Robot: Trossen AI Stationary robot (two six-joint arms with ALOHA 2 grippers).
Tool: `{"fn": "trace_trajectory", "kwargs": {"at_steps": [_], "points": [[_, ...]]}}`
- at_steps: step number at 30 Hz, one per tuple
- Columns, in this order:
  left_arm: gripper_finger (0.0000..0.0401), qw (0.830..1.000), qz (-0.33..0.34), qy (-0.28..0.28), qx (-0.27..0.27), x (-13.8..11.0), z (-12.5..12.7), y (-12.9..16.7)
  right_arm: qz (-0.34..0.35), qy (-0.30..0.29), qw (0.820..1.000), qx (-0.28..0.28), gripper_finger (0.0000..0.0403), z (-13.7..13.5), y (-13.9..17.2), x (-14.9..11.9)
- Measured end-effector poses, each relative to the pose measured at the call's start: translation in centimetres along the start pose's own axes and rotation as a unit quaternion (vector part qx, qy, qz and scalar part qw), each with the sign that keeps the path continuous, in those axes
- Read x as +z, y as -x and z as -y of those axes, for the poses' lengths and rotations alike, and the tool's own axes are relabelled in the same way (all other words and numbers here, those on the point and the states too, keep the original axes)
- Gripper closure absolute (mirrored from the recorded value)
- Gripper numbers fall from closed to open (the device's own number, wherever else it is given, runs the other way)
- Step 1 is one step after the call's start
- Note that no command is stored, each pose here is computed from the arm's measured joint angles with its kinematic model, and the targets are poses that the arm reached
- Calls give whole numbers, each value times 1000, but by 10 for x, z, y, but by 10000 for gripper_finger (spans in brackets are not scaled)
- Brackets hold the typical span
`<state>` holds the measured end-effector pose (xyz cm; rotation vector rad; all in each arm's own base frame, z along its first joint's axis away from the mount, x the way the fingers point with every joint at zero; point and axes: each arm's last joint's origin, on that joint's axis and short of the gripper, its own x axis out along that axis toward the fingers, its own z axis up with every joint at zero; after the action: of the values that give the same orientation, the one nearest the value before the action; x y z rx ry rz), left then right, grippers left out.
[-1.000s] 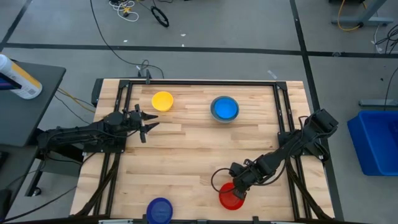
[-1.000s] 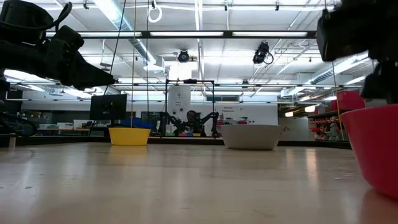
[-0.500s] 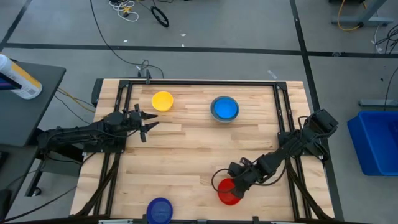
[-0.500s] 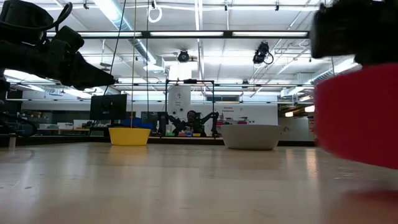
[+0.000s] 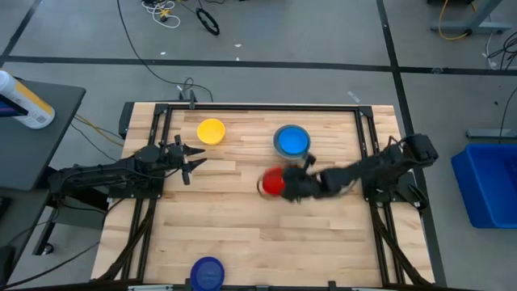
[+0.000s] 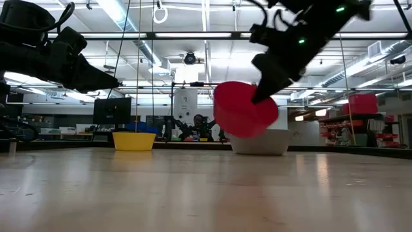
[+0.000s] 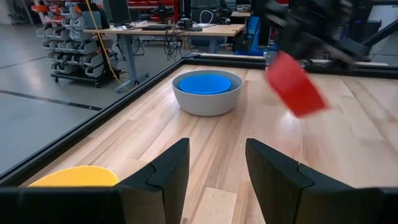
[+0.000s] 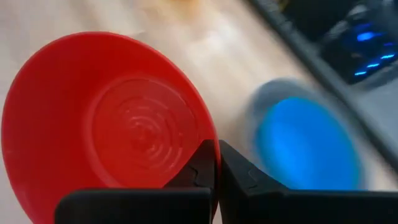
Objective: Nest bowls inside each other
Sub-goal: Stack the red bowl on the light blue bowl
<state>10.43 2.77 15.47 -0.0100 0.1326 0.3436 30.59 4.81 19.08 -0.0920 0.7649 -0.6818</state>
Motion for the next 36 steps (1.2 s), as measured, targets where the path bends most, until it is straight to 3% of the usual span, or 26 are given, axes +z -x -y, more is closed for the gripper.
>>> {"fn": "trace_trajectory", "kwargs": {"at_steps": [7, 14, 18, 22, 26, 30, 36], "points": [[234, 1000, -1, 3, -1, 0, 0, 0, -6, -14, 996, -88, 402, 81, -29, 31], [234, 1000, -2, 8, -2, 0, 0, 0, -89, -62, 992, -62, 402, 139, -53, 26], [234, 1000, -3, 9, -2, -1, 0, 0, -136, -64, 986, -68, 403, 156, -61, 17], [234, 1000, -3, 9, -2, -1, 0, 0, -162, -95, 982, -17, 403, 167, -66, 13], [234, 1000, -3, 10, -2, -1, 0, 0, -182, -111, 977, 27, 403, 171, -70, 9], [234, 1000, -4, 14, -2, -1, 0, 0, -205, -114, 972, 25, 403, 174, -78, 3], [234, 1000, -4, 19, -3, -1, 0, 0, -244, -115, 961, 65, 403, 164, -97, -7]]}}
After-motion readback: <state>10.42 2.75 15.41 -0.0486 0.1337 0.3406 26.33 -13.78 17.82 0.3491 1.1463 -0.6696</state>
